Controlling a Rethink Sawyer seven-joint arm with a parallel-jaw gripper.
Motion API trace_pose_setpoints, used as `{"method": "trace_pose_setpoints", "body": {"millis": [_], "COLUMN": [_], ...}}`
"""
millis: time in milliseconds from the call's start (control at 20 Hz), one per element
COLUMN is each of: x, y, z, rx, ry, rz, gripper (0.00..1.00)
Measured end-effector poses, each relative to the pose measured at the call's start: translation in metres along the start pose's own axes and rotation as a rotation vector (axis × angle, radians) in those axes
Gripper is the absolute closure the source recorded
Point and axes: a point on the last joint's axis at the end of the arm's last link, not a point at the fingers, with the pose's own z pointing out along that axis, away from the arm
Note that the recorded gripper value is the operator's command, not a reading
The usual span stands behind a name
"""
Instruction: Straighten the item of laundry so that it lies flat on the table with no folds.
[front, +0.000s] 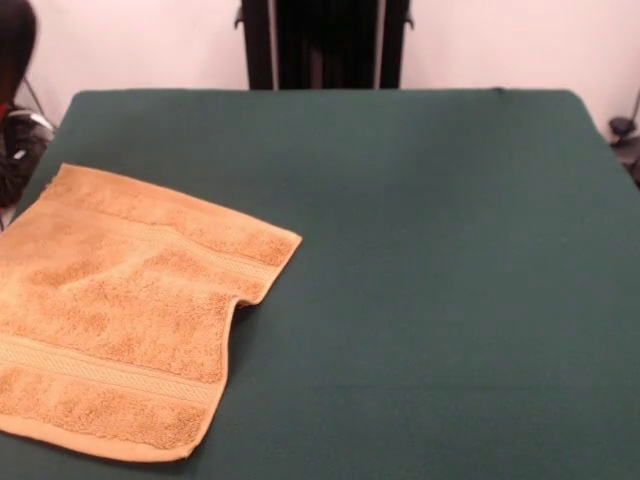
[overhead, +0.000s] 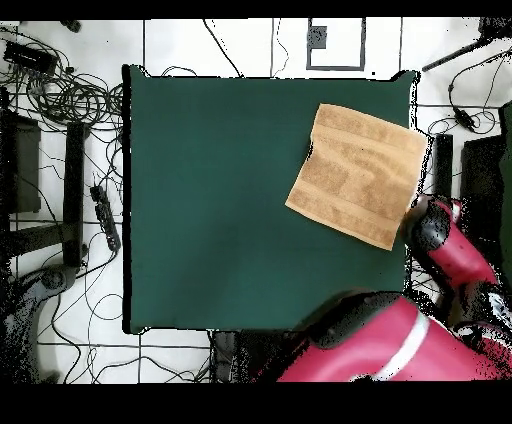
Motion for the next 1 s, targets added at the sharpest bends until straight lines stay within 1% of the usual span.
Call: {"method": "trace_pose_setpoints", "body": {"millis": [100, 200, 300, 500, 550, 700, 800, 900, 950, 1000], "x": [0.015, 0.027, 0.030, 0.023, 0.015, 0.003, -0.010, -0.016, -0.022, -0.023], "y": [-0.017, -0.027, -0.028, -0.015, -0.007, 0.002, 0.009, 0.012, 0.013, 0.013], "z": [0.009, 0.017, 0.019, 0.017, 0.014, 0.009, 0.002, -0.002, -0.009, -0.011], "rx": [0.000, -0.008, -0.016, -0.045, -0.062, -0.081, -0.108, -0.125, -0.153, -0.163], "ry": [0.015, 0.026, 0.029, 0.016, 0.003, -0.015, -0.027, -0.025, -0.009, 0.000], "rz": [0.010, 0.027, 0.037, 0.054, 0.063, 0.072, 0.084, 0.089, 0.093, 0.093], "gripper": [0.00, 0.00, 0.00, 0.00, 0.00, 0.00, 0.00, 0.00, 0.00, 0.00]}}
